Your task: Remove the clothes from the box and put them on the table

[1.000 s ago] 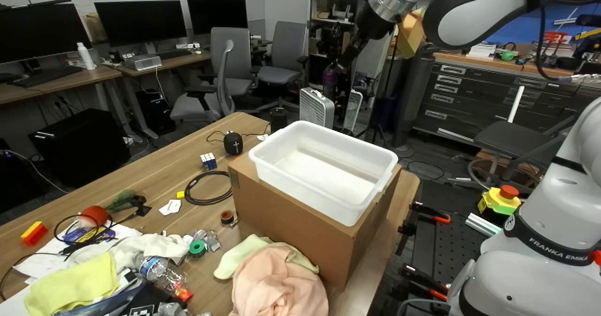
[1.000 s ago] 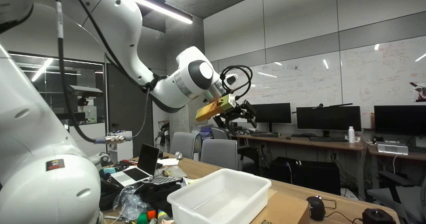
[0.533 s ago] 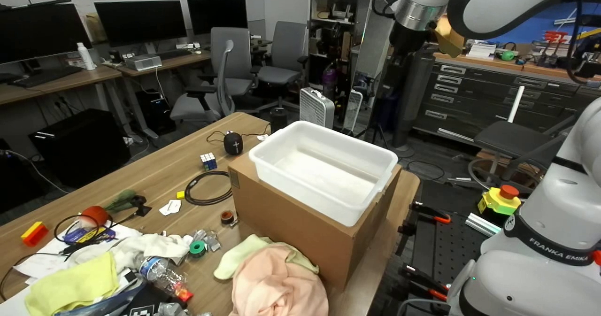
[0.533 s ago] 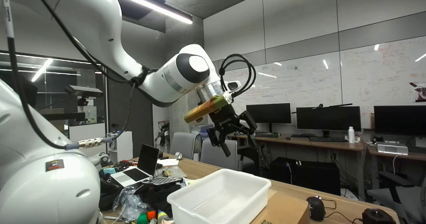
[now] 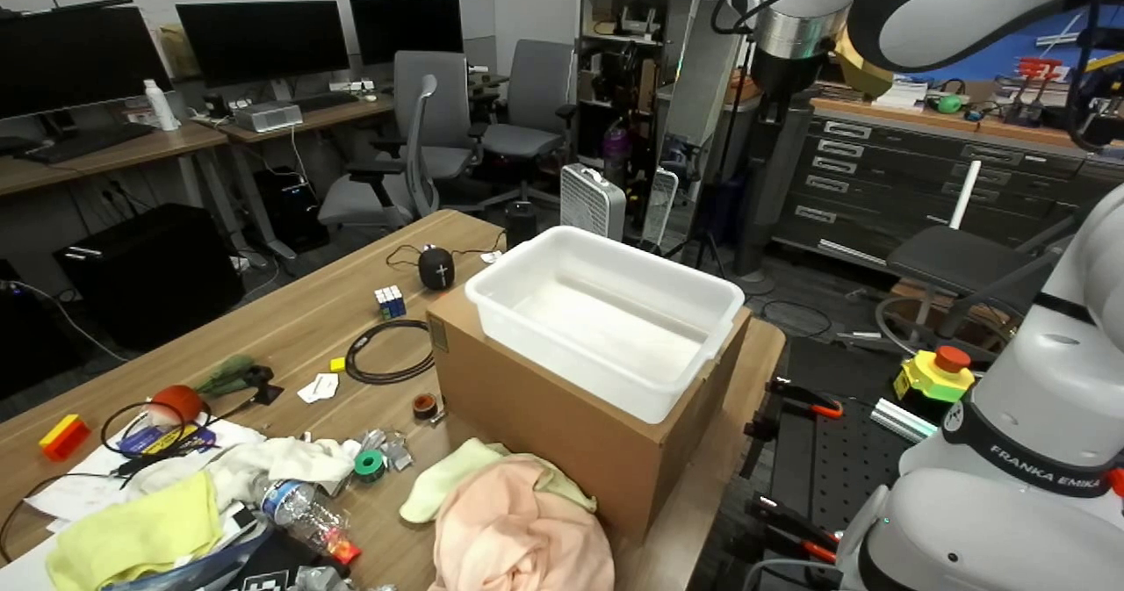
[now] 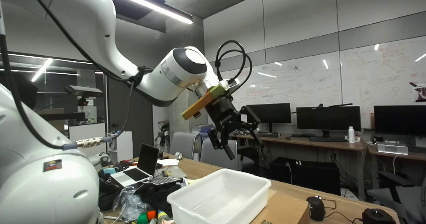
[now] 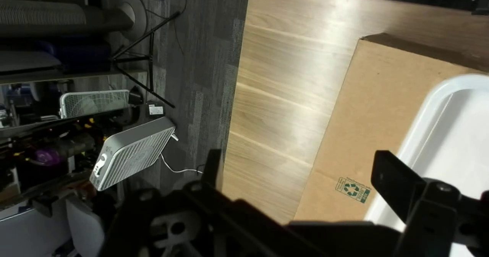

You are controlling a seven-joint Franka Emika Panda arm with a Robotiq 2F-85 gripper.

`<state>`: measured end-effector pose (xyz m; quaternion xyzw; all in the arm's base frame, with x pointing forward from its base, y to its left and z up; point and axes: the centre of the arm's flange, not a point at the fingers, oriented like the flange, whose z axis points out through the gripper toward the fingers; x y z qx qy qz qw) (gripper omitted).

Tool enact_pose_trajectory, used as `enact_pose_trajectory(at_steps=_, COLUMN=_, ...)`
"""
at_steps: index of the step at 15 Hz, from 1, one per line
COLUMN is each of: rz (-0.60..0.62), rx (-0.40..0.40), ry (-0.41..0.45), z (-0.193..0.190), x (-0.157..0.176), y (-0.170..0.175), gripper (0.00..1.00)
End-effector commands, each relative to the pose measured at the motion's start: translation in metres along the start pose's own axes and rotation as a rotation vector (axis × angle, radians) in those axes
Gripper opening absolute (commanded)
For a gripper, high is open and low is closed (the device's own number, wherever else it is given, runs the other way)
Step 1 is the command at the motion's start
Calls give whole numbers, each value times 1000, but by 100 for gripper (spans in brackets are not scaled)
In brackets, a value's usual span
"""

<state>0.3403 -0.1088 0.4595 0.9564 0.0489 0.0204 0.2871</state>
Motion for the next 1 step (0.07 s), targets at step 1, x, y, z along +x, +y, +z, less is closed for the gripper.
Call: enact_pose_trajectory(at_steps=1, rz=0, rx=0, ry=1, z=0, x=0, y=0, gripper=100)
